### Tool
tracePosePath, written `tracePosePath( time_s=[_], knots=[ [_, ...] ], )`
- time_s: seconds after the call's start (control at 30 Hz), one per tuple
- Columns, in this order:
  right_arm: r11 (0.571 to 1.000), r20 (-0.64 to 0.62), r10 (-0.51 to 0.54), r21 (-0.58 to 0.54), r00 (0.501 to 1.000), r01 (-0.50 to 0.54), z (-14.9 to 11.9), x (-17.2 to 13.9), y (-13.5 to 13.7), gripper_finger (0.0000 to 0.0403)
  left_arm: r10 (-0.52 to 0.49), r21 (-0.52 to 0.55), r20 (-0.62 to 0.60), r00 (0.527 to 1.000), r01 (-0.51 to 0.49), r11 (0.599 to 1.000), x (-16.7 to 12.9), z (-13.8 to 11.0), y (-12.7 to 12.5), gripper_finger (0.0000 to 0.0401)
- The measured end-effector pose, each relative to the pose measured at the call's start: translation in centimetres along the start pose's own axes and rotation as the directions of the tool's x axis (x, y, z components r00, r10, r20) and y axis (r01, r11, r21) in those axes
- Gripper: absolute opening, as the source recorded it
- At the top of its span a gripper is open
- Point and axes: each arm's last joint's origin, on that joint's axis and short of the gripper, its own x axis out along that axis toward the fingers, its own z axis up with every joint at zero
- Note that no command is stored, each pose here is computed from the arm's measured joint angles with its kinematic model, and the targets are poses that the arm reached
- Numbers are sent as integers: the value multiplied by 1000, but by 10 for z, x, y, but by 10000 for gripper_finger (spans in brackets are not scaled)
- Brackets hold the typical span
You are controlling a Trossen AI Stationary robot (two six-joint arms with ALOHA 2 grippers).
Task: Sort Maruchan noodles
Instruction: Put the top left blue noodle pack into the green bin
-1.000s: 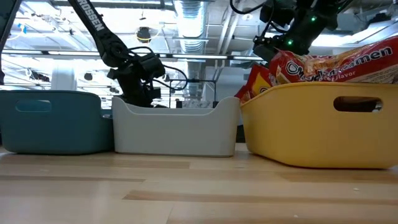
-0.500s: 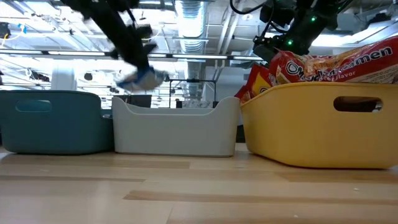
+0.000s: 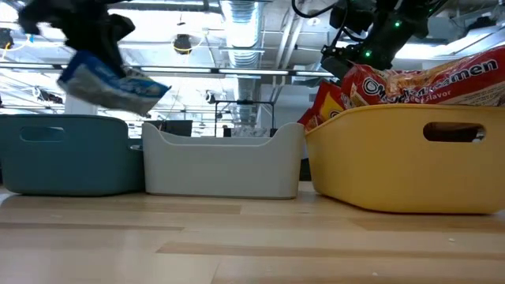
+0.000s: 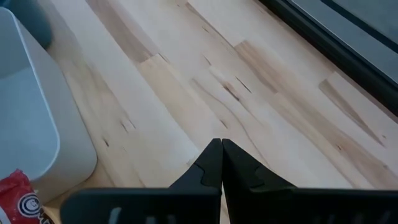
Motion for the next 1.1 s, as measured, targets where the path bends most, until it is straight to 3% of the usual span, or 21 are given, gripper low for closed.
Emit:
tracePosePath(
  time_s=[0.27, 0.43, 0.53, 0.73, 1.1],
  knots=[
    [1000, 39, 14, 10, 999, -14, 4, 0, 1, 24, 33, 224, -30, 999, -26, 974, 21, 10, -33, 0],
    [1000, 38, 13, 2, 999, -13, 4, 0, 1, 24, 14, 463, -129, 991, 48, 885, 37, 8, -44, 0],
    [1000, 37, 13, 0, 999, -13, 4, 0, 1, 24, 13, 537, -159, 987, 75, 841, 42, 7, -48, 0],
    [1000, 33, 11, -1, 999, -11, 3, 0, 1, 24, -77, 550, -187, 979, 170, 818, 44, 6, -50, 0],
    [1000, 37, 13, 3, 999, -13, 4, 0, 1, 24, -75, 582, -145, 986, 147, 800, 48, 12, -46, 17]
  ],
)
